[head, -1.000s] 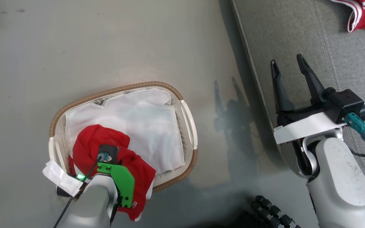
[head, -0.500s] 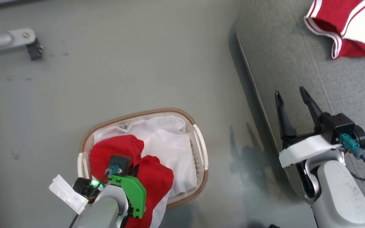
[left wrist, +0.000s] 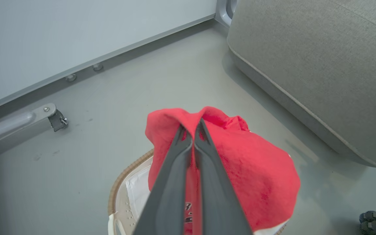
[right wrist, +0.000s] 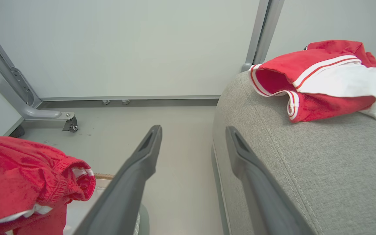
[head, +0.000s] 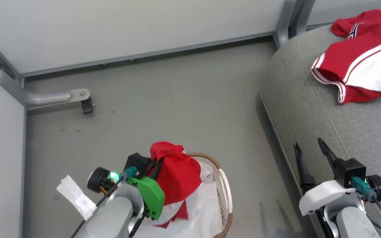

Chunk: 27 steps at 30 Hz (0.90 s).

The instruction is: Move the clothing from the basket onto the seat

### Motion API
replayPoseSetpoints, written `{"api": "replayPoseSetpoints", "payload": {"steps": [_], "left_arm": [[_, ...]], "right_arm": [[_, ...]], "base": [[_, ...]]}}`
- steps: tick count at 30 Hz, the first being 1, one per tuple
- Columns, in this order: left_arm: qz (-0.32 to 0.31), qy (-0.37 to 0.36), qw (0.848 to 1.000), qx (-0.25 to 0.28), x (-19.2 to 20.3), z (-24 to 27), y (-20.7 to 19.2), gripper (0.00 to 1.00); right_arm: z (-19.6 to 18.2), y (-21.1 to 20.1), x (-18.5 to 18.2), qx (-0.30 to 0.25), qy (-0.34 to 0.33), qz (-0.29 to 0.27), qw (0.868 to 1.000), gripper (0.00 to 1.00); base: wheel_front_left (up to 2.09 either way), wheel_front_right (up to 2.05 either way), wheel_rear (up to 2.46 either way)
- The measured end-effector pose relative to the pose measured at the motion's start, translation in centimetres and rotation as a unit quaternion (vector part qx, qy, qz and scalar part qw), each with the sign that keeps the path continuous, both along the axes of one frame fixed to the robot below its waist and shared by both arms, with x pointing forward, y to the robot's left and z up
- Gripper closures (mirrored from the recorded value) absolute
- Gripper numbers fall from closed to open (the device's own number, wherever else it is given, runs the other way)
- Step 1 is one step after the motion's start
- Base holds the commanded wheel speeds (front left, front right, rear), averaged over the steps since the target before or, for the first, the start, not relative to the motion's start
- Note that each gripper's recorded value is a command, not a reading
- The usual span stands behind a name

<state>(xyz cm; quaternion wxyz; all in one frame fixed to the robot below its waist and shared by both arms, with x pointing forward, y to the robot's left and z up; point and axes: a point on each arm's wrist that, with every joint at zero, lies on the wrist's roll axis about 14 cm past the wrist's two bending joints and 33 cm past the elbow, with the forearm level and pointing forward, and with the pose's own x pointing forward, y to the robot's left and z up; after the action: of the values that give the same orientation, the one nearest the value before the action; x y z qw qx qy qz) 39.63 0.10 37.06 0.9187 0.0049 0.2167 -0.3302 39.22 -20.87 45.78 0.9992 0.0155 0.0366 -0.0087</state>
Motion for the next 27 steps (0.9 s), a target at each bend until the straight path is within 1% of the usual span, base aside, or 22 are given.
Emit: {"api": "replayPoseSetpoints", "payload": {"steps": [2,6,8,14,17,19,23,27], "left_arm": [[-0.007,-0.048,0.999,-0.002,1.2,2.9,0.1,1.0],[-0.018,-0.145,0.989,-0.005,3.5,9.7,0.5,1.0],[-0.025,-0.184,0.983,0.0,4.1,12.8,0.6,1.0],[-0.047,-0.299,0.953,0.018,5.2,22.6,0.8,1.0],[-0.05,-0.333,0.941,0.021,5.3,26.2,0.9,1.0],[-0.05,-0.345,0.937,0.011,5.3,28.1,0.6,1.0],[-0.056,-0.383,0.922,0.002,5.3,32.2,0.1,1.0],[-0.063,-0.408,0.911,-0.004,4.8,34.7,-0.5,1.0]], "right_arm": [[0.6,0.3,-0.6,-0.001,-0.007,0.004,1.0,0.0],[2.0,1.0,-1.4,-0.003,-0.028,0.014,1.0,0.0],[2.9,1.4,-1.5,-0.003,-0.042,0.021,0.999,0.0],[5.4,3.3,-1.4,-0.004,-0.079,0.049,0.996,0.0],[6.3,4.4,-1.2,-0.001,-0.091,0.066,0.994,0.0],[6.8,5.3,-1.1,0.0,-0.097,0.078,0.992,0.0],[7.5,7.4,-1.0,0.004,-0.106,0.11,0.988,0.0],[7.5,10.0,-1.4,0.005,-0.106,0.149,0.983,0.0]], "base": [[0.0,0.0,0.0],[0.0,0.0,0.0],[0.0,0.0,0.0],[0.0,0.0,0.0],[0.0,0.0,0.0],[0.0,0.0,0.0],[0.0,0.0,0.0],[0.0,0.0,0.0]]}}
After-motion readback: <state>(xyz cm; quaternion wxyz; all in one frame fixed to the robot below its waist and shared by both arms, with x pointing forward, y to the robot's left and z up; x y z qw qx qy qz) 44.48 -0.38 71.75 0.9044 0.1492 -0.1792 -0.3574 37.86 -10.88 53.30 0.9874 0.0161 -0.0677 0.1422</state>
